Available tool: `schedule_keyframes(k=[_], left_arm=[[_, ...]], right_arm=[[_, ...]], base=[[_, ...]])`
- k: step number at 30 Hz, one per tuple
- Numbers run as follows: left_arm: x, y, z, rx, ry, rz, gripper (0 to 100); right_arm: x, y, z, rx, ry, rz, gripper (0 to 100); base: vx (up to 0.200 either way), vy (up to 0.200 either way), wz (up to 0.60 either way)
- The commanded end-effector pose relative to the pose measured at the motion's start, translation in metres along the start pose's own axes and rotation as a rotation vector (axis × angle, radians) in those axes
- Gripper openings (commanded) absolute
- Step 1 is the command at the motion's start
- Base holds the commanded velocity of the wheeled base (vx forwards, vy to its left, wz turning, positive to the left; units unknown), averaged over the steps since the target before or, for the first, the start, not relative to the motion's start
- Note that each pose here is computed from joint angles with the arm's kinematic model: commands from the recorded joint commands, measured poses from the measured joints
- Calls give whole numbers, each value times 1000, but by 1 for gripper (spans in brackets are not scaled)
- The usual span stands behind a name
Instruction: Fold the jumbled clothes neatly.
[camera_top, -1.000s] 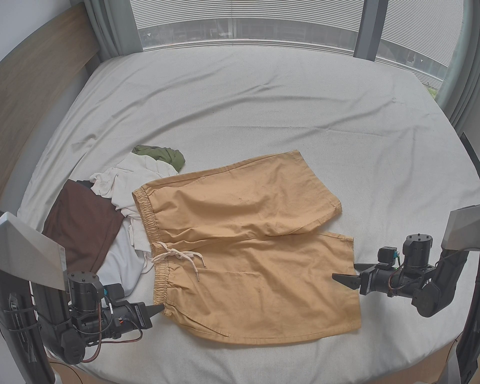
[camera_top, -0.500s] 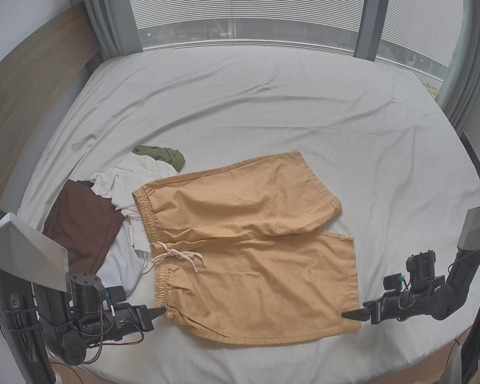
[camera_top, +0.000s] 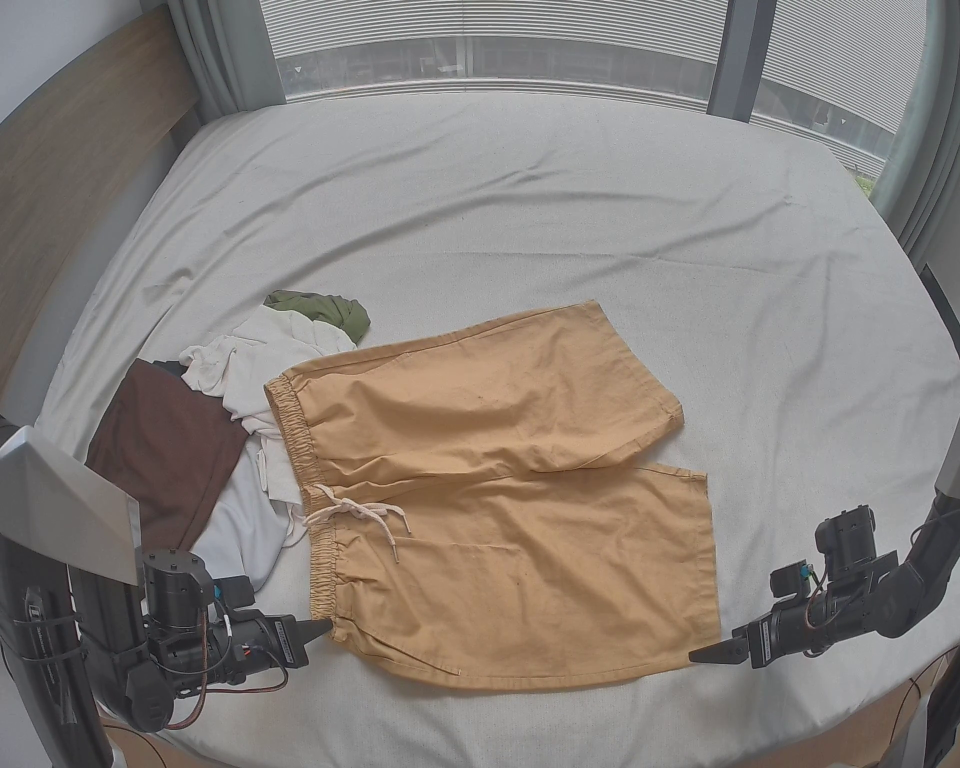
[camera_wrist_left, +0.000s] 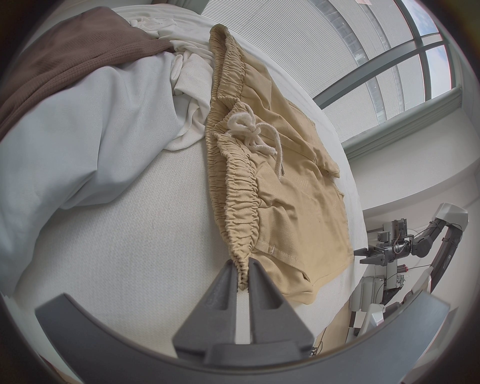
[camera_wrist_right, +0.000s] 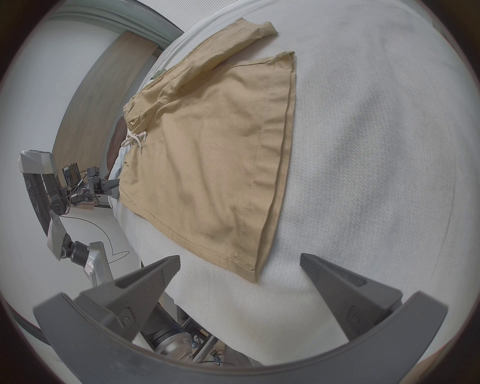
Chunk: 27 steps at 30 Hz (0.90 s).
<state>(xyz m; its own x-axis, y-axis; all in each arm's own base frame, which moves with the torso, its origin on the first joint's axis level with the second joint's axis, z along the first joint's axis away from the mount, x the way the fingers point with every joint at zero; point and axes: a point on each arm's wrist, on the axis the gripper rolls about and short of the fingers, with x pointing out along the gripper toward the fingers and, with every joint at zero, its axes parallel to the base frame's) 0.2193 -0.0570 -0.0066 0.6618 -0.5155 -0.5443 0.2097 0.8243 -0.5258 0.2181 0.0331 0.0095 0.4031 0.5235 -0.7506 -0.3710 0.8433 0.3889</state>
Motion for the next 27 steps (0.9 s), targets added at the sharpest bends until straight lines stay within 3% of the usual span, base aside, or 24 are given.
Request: schedule_keyframes(k=[1, 14, 15, 27], left_arm=[[0, 0, 0, 1, 2, 0, 0], [0, 0, 0, 3, 0, -1, 0], [0, 0, 0, 3, 0, -1, 0], [0, 0, 0, 3, 0, -1, 0]], right_arm=[[1, 2, 0, -7, 4, 7, 100], [12, 6, -3, -3, 46, 15, 100], [12, 6, -3, -2, 47, 15, 0], [17, 4, -5, 1, 51, 12, 0]], base=[[0, 0, 0], [0, 0, 0], [0, 0, 0], [0, 0, 0]])
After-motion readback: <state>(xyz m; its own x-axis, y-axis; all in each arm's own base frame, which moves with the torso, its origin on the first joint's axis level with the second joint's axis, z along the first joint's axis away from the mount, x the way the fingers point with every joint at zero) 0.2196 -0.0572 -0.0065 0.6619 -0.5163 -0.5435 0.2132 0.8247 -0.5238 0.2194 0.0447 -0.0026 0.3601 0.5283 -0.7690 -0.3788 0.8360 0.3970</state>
